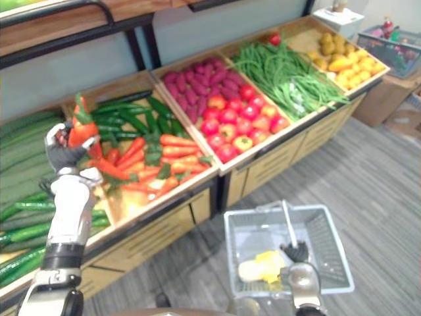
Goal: Pick vegetable in the basket
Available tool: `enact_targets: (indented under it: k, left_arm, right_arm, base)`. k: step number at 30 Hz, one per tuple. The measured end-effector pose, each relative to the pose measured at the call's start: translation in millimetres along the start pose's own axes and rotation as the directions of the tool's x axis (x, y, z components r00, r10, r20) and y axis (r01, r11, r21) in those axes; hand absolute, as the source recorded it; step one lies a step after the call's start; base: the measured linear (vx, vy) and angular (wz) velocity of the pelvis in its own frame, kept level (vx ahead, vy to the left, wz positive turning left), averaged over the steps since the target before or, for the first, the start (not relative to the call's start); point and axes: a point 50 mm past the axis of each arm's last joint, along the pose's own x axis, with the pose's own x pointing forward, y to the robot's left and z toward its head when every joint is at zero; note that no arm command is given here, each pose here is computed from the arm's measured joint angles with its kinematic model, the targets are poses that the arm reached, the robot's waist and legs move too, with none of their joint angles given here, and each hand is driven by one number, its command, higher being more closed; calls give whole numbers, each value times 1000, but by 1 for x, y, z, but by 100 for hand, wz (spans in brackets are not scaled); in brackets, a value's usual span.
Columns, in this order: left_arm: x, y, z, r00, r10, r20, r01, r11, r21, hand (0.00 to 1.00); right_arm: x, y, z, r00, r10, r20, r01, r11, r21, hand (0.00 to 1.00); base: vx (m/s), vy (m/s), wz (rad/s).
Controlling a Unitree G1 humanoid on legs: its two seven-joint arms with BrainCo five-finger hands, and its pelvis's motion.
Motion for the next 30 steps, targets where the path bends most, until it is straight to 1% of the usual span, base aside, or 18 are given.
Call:
enact_targets:
  k: [4,6,8,9,12,15,19,21,23,26,28,30]
  left_arm:
    - [0,2,-8,999,5,-33,-5,1000,11,100]
    - [-1,3,-14,999,8,-53,-5,999,43,100]
    - [-4,6,-29,994,12,-107,3,991,136,100]
    - [-5,7,-33,993,13,-121,6,987,162,100]
    - [-9,11,-50,985,17,-169,31,960,280,100]
    - [-14,9,-62,978,-3,-208,80,927,366,100]
    - [-14,6,-60,984,-30,-174,106,891,441,100]
    - [-14,3,-59,987,-59,-152,129,852,507,100]
    - [-15,-6,-51,988,-116,-101,153,813,561,100]
    - [-12,-14,-36,986,-166,-18,144,792,594,100]
    - [-12,-16,-32,981,-194,9,147,773,617,100]
    - [-11,-18,-26,977,-209,32,145,774,616,100]
  right_arm:
    - [0,1,0,1000,6,2,-6,1000,-5,100]
    - [-1,4,1,1000,16,6,-16,1000,-11,100]
    - [-1,7,2,1000,27,10,-27,999,-17,100]
    - [-1,8,2,999,32,13,-32,999,-21,100]
    - [-2,13,7,999,42,25,-41,999,-8,100]
    - [-2,15,6,999,46,23,-46,999,-5,100]
    - [-2,15,7,999,44,26,-44,999,-6,100]
    - [-2,16,8,998,46,32,-46,999,-7,100]
    - [-3,16,7,998,45,34,-45,999,-7,100]
    - [-4,15,6,998,45,34,-45,999,-7,100]
    - [-4,15,4,998,46,38,-45,999,-7,100]
    - [-4,15,5,998,45,45,-45,999,-6,100]
  base:
    - [0,0,0]
    - [0,0,0]
    - [0,0,0]
    - [0,0,-9]
    - [-19,-3,-14]
    - [-8,-3,-9]
    - [13,-5,-12]
    - [6,-4,-6]
    - [0,0,0]
    - [-11,0,0]
    - [-61,3,1]
    - [-75,0,-2]
